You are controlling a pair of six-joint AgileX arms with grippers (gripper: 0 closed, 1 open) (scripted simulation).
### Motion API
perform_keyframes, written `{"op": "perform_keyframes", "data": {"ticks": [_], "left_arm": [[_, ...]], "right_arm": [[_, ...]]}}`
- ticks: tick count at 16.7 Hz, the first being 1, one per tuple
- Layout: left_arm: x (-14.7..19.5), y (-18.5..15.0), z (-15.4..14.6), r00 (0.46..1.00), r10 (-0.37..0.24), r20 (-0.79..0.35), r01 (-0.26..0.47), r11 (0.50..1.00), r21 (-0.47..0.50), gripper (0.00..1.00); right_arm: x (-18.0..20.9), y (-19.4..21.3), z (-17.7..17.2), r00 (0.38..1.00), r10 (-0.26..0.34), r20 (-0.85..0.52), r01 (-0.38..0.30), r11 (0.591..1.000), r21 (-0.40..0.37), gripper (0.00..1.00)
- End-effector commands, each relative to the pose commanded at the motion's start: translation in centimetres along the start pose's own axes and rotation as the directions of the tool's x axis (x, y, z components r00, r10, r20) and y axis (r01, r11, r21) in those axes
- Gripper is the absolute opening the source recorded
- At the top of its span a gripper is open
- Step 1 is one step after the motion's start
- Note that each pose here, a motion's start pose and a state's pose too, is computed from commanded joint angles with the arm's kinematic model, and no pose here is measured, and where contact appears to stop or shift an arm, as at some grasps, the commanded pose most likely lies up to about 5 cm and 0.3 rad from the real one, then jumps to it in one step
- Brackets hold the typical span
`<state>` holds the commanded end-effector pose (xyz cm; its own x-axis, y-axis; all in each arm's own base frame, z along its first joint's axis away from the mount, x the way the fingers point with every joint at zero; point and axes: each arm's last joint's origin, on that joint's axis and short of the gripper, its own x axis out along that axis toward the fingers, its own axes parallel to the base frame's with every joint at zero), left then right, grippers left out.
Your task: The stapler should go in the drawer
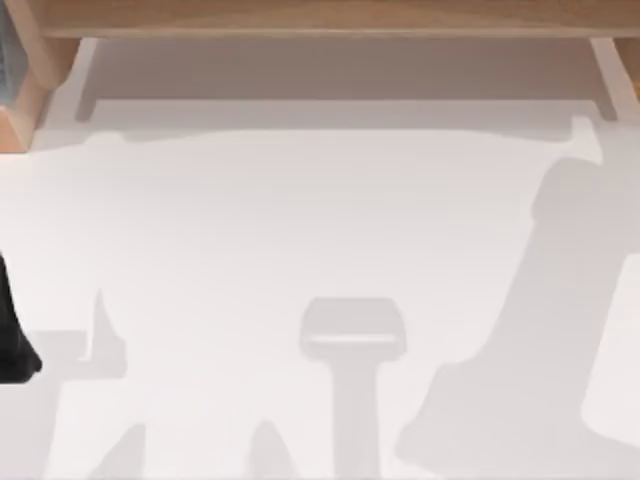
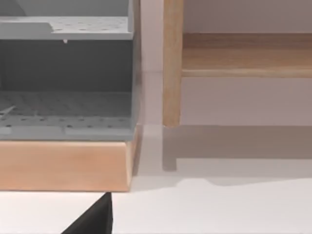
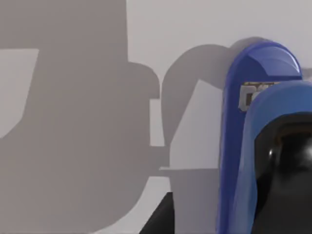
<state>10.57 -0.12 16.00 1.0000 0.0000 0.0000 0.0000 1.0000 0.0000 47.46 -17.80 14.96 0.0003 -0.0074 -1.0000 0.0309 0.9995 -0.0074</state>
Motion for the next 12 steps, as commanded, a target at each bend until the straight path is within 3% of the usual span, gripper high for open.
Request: {"op": "perform_keyframes", "data": {"ticks": [2, 12], "left_arm": [[0.0, 0.0, 0.0, 1.0, 0.0, 0.0, 0.0, 1.0, 0.0, 1.0], [0.0, 0.0, 0.0, 1.0, 0.0, 0.0, 0.0, 1.0, 0.0, 1.0]], "right_arm": [[0.0, 0.0, 0.0, 1.0, 0.0, 0.0, 0.0, 1.0, 0.0, 1.0], [-0.16, -0.03, -0.05, 1.0, 0.0, 0.005, 0.0, 1.0, -0.004, 1.0]]}}
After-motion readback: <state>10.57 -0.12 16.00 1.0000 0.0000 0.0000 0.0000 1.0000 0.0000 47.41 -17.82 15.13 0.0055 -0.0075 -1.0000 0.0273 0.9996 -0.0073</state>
